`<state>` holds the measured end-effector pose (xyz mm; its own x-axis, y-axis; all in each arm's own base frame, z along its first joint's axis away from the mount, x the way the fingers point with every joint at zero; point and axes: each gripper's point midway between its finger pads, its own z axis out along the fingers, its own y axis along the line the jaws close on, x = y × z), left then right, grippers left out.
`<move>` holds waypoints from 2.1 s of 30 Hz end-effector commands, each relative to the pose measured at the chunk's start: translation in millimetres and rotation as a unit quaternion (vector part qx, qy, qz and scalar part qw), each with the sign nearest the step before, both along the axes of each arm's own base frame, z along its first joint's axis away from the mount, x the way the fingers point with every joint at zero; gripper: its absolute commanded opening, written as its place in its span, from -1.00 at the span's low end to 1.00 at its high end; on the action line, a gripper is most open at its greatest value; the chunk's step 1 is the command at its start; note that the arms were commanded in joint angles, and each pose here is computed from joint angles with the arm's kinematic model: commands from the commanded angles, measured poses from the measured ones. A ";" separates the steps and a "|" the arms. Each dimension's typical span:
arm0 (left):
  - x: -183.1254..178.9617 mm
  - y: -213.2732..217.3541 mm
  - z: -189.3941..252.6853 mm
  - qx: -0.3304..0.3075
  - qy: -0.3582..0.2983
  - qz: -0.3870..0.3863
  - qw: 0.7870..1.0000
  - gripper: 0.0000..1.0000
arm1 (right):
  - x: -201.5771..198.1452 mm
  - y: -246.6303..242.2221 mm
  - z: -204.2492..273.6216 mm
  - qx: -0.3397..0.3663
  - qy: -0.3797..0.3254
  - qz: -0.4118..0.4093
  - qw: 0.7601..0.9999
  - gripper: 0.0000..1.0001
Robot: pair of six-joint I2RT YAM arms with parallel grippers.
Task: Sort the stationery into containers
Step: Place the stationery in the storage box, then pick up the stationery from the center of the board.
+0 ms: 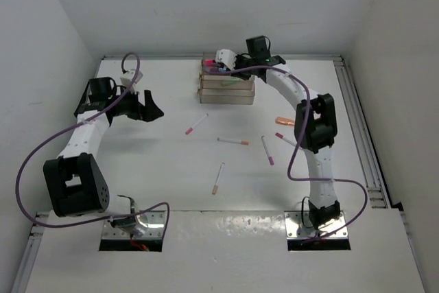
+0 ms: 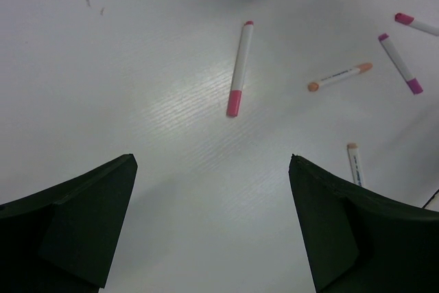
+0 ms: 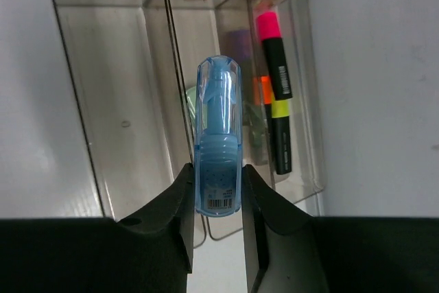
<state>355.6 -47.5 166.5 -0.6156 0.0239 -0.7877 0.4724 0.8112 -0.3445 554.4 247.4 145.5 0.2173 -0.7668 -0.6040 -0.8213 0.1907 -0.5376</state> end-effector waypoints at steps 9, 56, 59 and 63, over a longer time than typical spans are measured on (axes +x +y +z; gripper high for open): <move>17.4 10.4 -3.1 -0.032 0.002 0.011 0.999 1.00 | 62.5 -12.5 -8.7 -0.001 -0.082 -0.021 0.996 -0.81; 7.0 5.4 18.9 -0.049 -0.016 -0.053 0.997 1.00 | -136.3 -203.8 -135.3 -0.070 0.315 -0.112 0.940 0.18; 7.4 5.6 18.0 -0.051 -0.014 -0.051 0.997 1.00 | -136.2 -205.9 -141.0 -0.084 0.310 -0.112 0.940 0.16; 7.1 6.1 17.1 -0.050 -0.014 -0.051 0.997 1.00 | -136.4 -205.8 -148.9 -0.103 0.292 -0.111 0.944 -0.03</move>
